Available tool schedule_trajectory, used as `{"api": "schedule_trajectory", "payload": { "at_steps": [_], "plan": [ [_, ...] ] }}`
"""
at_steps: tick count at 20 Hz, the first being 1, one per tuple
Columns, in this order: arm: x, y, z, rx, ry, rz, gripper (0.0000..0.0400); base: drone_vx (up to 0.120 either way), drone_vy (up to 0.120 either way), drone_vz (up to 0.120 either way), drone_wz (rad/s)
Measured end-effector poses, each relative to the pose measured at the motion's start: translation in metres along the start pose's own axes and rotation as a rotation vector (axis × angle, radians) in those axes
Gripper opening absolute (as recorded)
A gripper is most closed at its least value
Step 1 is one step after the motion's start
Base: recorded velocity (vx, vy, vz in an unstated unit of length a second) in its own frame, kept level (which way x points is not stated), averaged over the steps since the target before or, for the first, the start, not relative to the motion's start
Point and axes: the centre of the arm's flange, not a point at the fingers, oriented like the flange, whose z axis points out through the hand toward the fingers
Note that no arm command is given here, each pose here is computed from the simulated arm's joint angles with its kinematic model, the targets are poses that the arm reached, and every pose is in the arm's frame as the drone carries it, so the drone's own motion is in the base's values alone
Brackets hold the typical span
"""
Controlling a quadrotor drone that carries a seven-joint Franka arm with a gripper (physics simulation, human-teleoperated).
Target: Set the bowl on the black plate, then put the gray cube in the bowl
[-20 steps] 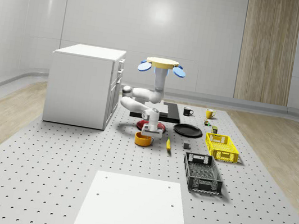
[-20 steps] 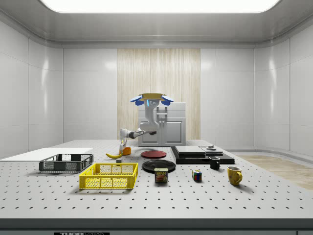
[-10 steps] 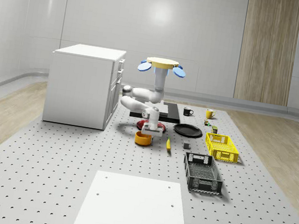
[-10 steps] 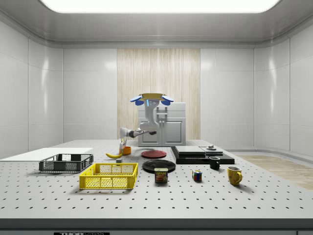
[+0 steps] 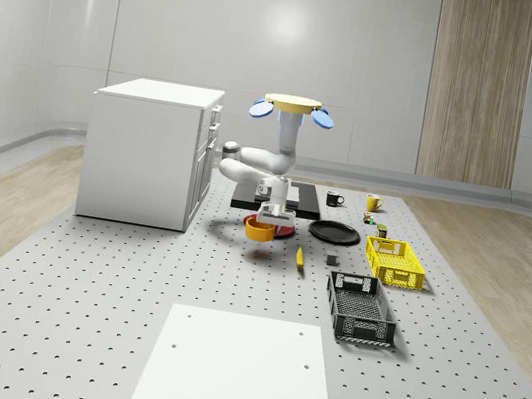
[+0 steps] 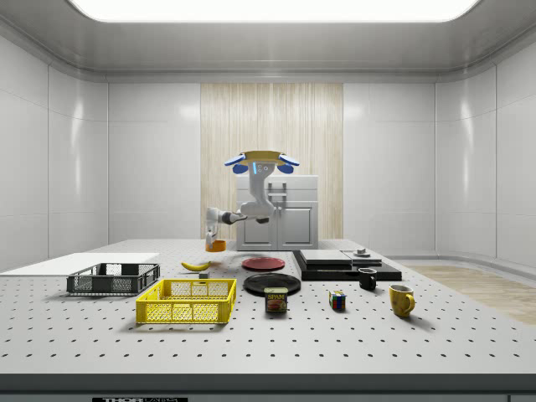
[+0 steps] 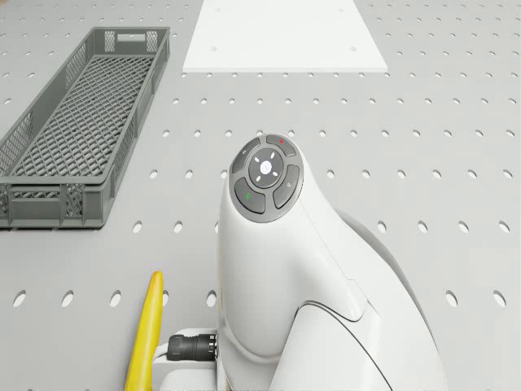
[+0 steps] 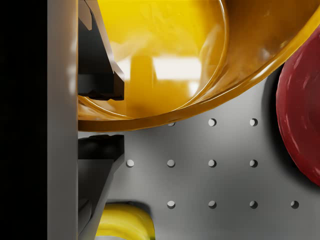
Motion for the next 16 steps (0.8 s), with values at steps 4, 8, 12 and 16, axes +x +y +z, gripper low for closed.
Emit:
{"api": "schedule_trajectory", "payload": {
  "at_steps": [4,8,12,16],
  "plan": [
    [0.0000,0.0000,-0.0023,0.000,0.000,0.000,0.0100,-0.120,0.120,0.050,0.000],
    [0.0000,0.0000,-0.0033,0.000,0.000,0.000,0.0100,-0.120,0.120,0.000,0.000],
    [0.0000,0.0000,-0.0036,0.000,0.000,0.000,0.0100,-0.120,0.120,0.000,0.000],
    [0.0000,0.0000,-0.0038,0.000,0.000,0.000,0.0100,-0.120,0.120,0.000,0.000]
  ]
}}
